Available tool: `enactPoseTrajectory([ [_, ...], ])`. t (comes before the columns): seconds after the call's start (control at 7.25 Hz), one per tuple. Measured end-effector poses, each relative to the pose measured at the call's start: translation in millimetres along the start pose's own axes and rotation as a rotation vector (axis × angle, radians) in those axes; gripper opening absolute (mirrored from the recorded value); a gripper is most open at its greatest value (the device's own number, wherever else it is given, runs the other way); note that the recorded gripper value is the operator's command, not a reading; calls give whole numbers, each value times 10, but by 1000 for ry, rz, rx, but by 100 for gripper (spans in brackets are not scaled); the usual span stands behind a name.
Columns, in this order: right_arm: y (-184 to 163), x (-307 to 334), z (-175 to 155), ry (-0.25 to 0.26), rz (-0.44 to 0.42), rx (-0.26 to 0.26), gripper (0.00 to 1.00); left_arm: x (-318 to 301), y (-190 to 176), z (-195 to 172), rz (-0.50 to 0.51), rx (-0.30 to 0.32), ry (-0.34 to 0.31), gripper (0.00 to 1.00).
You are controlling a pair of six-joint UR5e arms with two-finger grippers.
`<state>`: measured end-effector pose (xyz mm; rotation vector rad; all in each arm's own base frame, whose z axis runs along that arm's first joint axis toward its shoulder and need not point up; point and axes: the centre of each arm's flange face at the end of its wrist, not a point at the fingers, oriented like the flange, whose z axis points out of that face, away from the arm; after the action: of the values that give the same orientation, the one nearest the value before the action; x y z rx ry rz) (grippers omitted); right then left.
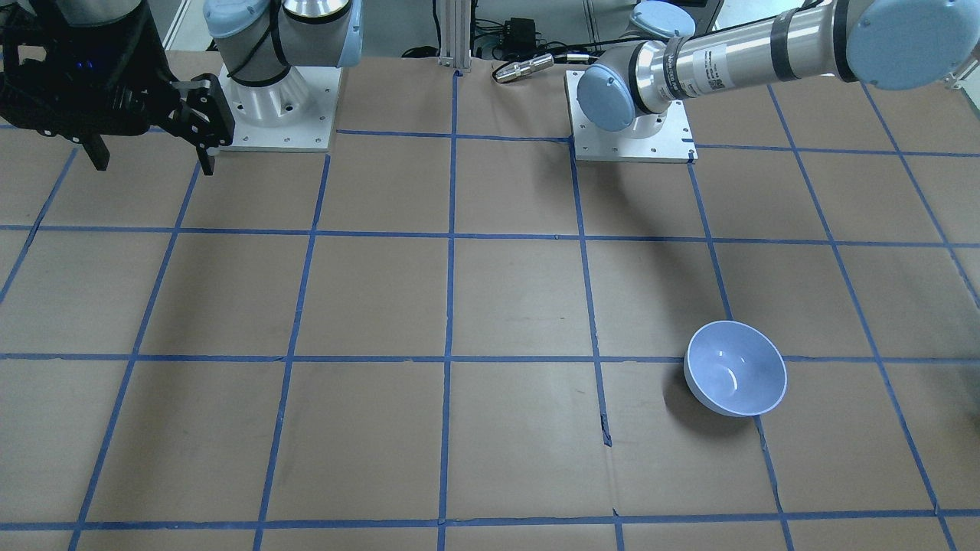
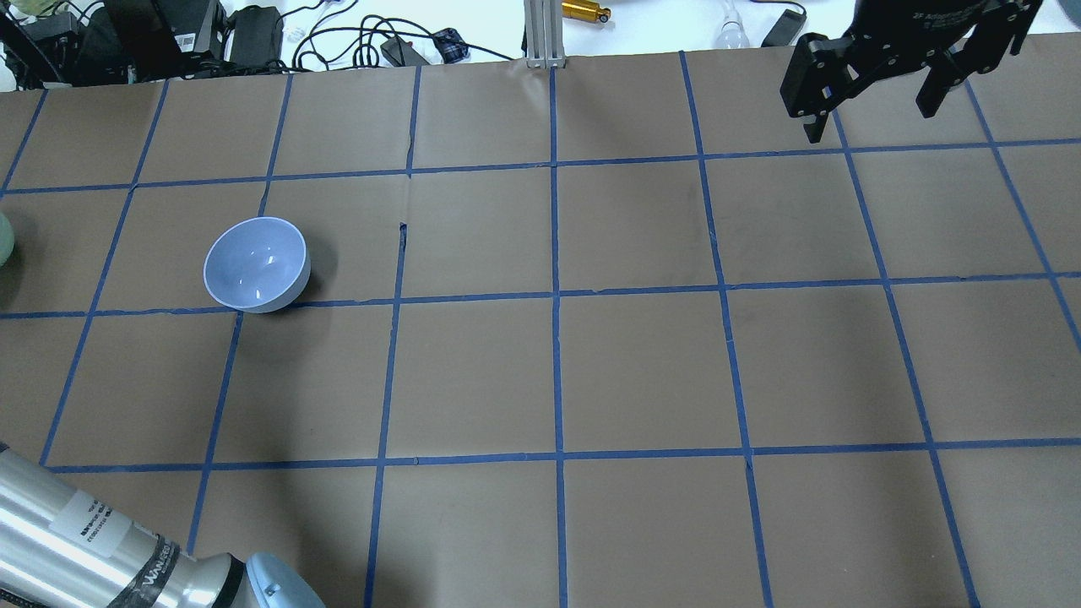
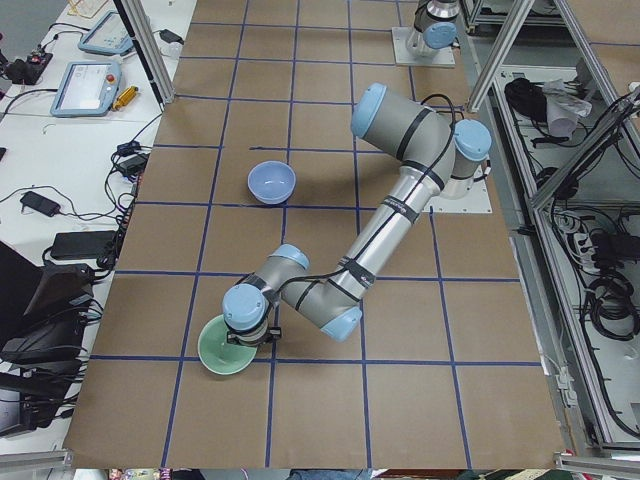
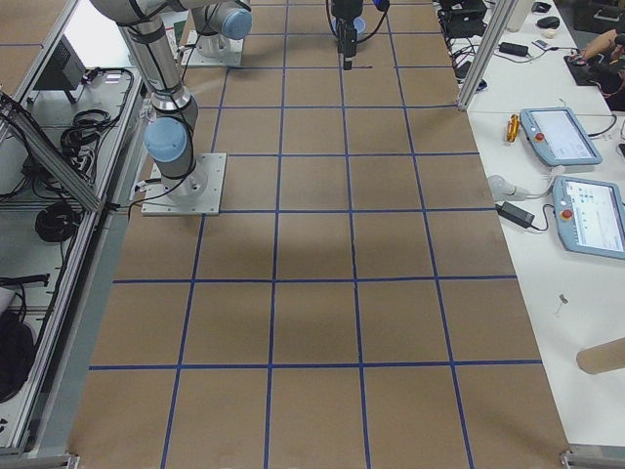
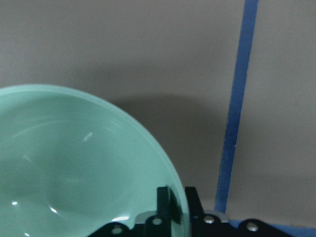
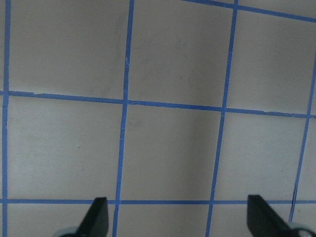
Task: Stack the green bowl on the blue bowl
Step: 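Close the left gripper on the rim of the mint-green bowl, then lift the green bowl with the left gripper toward the blue bowl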
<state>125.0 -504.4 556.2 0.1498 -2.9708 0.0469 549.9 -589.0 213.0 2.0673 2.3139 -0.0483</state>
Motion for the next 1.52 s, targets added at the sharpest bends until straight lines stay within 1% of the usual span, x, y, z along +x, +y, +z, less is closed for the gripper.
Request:
enactPoseTrajectory([
  [0.41, 0, 0, 0, 0, 0, 0, 100, -31, -91, -84, 13, 1, 4, 0],
  [0.55, 0, 0, 0, 0, 0, 0, 100, -88, -221, -182, 29, -1, 6, 0],
  [0.69, 0, 0, 0, 0, 0, 0, 100, -168, -459, -366, 57, -7, 4, 0],
  [0.83, 0, 0, 0, 0, 0, 0, 100, -218, -775, -624, 89, -4, 5, 0],
  [0.97, 0, 0, 0, 0, 0, 0, 100, -214, -1167, -924, 120, 12, 20, 0],
  [1.1, 0, 0, 0, 0, 0, 0, 100, -204, -1698, -1199, 156, 27, 35, 0],
  [1.24, 0, 0, 0, 0, 0, 0, 100, -167, -2324, -1395, 179, 35, 45, 0],
  [1.38, 0, 0, 0, 0, 0, 0, 100, -53, -2970, -1523, 178, 40, 57, 0],
  [1.52, 0, 0, 0, 0, 0, 0, 100, 117, -3550, -1571, 165, 44, 67, 0],
])
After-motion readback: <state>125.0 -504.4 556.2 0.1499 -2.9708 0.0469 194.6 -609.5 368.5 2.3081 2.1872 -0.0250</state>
